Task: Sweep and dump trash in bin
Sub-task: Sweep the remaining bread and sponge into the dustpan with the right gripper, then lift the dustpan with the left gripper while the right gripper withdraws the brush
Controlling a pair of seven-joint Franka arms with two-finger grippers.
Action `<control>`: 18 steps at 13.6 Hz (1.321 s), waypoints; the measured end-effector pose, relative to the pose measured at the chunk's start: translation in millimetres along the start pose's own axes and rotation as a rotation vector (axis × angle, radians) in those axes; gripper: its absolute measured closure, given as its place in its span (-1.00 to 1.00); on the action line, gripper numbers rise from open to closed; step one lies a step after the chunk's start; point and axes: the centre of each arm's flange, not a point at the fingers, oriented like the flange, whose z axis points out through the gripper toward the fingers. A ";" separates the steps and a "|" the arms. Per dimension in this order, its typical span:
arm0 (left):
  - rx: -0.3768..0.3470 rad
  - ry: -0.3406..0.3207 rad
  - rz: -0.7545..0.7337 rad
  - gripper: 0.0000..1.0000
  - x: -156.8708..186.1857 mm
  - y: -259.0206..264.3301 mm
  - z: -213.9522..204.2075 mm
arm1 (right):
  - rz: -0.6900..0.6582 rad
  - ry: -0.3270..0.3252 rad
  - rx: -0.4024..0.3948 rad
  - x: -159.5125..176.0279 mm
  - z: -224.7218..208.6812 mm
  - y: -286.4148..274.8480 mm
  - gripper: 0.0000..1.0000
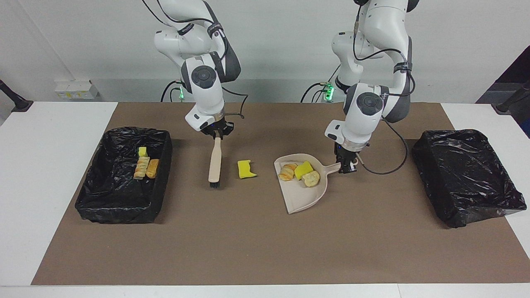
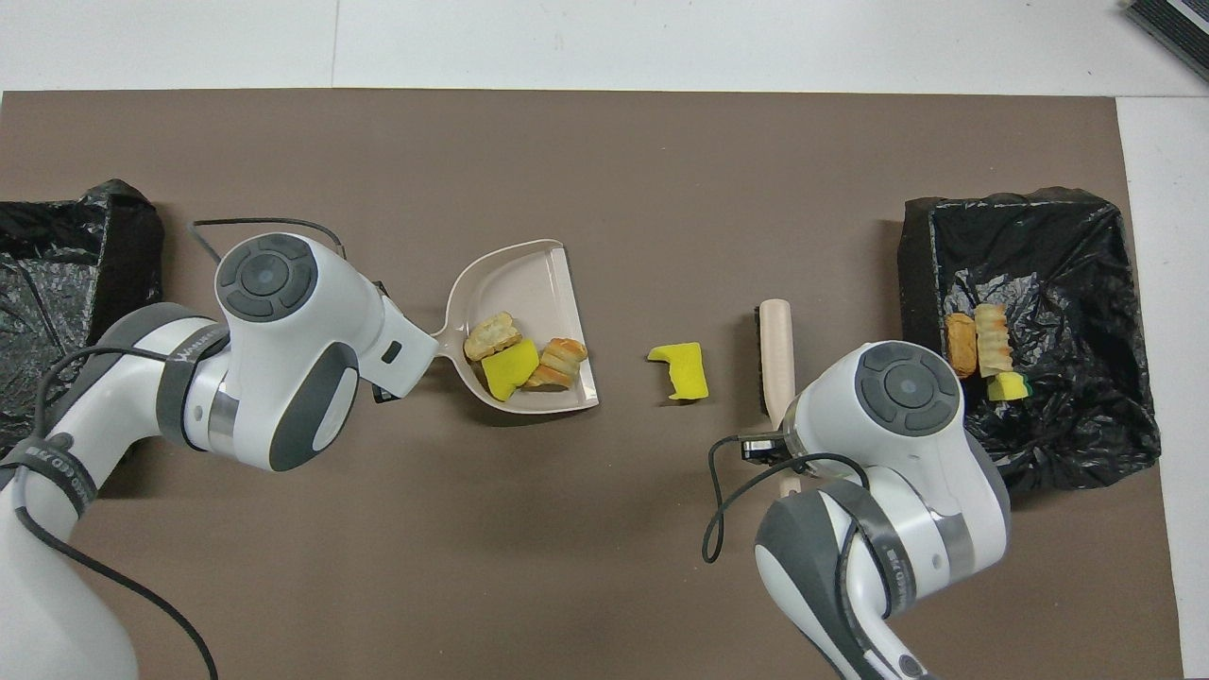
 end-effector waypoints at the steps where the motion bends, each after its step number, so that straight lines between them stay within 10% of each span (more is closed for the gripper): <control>1: -0.003 -0.002 -0.011 0.35 9.9 12.1 -0.7 | -0.022 0.004 0.009 -1.3 11.4 -11.3 0.49; 14: 0.023 0.015 -0.025 0.35 5.7 24.3 1.4 | -0.154 0.093 0.163 -8.6 2.8 -190.1 0.49; 18: 0.016 0.164 0.016 0.35 -36.8 -10.8 4.5 | -0.143 0.110 0.159 -0.1 -54.4 -184.9 0.49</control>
